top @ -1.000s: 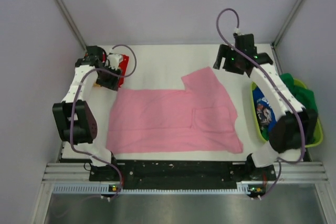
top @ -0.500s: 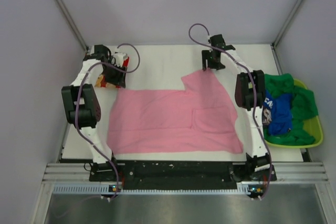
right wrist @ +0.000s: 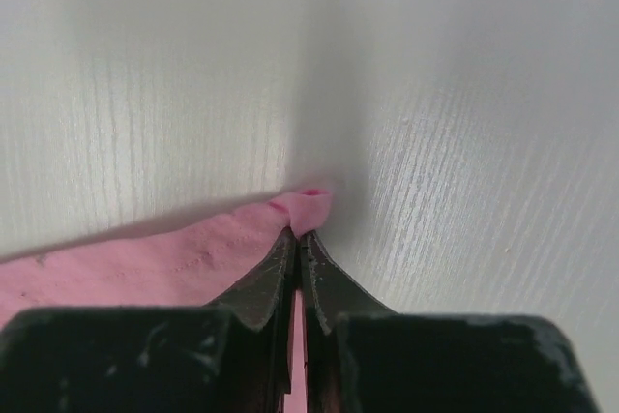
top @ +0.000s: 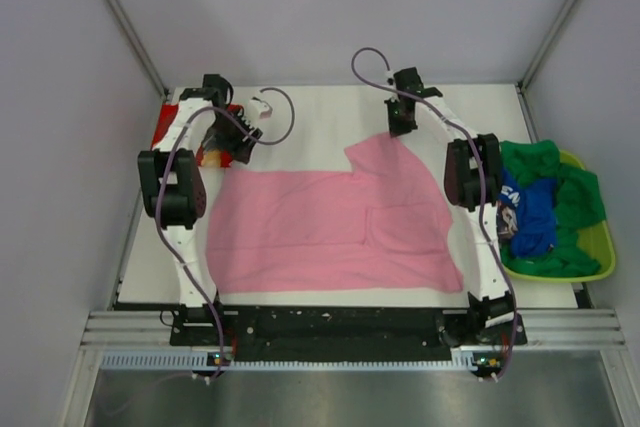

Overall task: Fold and stack the t-shirts
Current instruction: Grap the side of the flattened tshirt furthest away from the robot with both arms

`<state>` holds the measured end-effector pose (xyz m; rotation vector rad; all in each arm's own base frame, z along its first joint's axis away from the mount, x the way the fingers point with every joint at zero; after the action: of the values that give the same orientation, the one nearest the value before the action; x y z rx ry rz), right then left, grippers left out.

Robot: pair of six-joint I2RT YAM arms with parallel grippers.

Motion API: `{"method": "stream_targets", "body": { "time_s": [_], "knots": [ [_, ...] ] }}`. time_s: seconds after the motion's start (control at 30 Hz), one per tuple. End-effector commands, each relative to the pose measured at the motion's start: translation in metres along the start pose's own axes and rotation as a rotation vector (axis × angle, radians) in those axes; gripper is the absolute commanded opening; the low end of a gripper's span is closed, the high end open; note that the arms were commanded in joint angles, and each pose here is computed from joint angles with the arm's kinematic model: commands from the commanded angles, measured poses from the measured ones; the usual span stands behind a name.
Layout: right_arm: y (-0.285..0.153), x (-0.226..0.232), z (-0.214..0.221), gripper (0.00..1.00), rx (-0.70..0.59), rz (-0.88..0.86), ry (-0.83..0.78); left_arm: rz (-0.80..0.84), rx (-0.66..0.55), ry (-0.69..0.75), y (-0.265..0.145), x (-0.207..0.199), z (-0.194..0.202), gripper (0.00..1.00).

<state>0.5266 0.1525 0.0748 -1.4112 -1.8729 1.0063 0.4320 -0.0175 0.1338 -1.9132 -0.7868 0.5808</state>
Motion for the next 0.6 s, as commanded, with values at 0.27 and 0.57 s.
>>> {"method": "stream_targets", "body": {
  "time_s": [0.27, 0.57],
  "knots": [
    [-0.096, 0.020, -0.031, 0.00, -0.137, -0.076, -0.048, 0.131, 0.211, 0.185, 0.036, 0.000, 0.015, 0.57],
    [-0.147, 0.018, -0.014, 0.00, -0.161, -0.065, -0.033, 0.053, 0.288, 0.164, 0.041, 0.007, 0.031, 0.16]
  ]
}}
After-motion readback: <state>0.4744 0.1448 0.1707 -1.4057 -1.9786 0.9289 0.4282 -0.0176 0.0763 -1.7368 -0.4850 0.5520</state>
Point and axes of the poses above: each gripper's point midway between its finger pads, its own y axis out along the fingers, its own x axis along the line the jaws close on, z = x × y, the point moved 5 cm from there along -y, back along the fingers, and after that the axes turned 7 degrees about -y, right-handed, at the moved point
